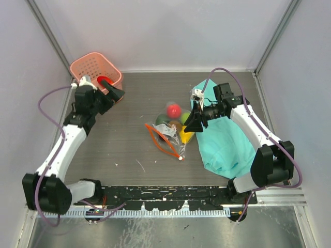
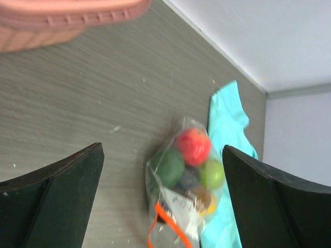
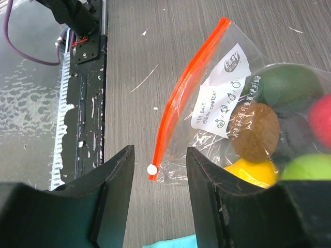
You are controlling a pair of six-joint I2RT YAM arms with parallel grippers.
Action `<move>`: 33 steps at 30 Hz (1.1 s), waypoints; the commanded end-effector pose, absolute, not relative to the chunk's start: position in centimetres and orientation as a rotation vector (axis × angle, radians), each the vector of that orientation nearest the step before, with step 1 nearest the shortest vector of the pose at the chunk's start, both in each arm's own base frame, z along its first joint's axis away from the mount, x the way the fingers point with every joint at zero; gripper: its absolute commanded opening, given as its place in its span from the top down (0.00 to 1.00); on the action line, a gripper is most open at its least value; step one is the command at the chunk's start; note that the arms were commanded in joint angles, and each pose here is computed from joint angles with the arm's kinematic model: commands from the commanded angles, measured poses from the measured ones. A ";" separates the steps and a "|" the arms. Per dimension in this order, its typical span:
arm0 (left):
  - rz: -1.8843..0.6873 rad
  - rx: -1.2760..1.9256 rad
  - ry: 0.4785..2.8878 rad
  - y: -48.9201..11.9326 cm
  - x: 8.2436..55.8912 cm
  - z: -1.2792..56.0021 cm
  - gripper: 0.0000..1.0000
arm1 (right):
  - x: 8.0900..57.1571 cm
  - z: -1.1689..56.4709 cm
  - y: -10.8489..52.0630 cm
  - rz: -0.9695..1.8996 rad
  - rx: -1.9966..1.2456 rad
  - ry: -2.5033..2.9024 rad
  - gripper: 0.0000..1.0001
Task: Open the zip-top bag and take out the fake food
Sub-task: Pick up the fake fruit from the zipper food storage bag.
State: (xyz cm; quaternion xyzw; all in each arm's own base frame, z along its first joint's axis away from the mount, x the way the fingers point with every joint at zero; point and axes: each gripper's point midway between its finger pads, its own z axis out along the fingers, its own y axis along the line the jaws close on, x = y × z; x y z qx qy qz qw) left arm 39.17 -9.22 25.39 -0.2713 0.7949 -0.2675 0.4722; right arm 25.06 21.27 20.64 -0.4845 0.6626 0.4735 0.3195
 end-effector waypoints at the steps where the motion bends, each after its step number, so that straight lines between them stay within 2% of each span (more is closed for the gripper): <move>1: -0.911 -0.338 1.731 -12.6 36.1 30.1 0.02 | 25.3 22.1 21.2 1.192 -1.293 1.675 0.50; 8: -1.257 -0.049 1.642 -17.1 29.7 29.3 0.02 | 25.5 21.8 20.9 1.158 -1.296 1.690 0.50; 13: -1.349 0.079 1.671 -20.1 26.6 26.7 0.02 | 25.8 21.6 21.0 1.145 -1.277 1.698 0.48; 20: -1.306 0.277 1.668 -24.8 22.4 22.4 0.25 | 26.5 21.0 21.0 1.130 -1.231 1.727 0.47; 24: -1.296 0.319 1.637 -25.8 21.2 20.4 0.47 | 27.1 20.7 21.1 1.120 -1.193 1.744 0.47; 33: -1.098 0.510 1.666 -28.3 21.0 15.6 0.59 | 29.7 19.6 21.1 1.080 -0.969 1.872 0.48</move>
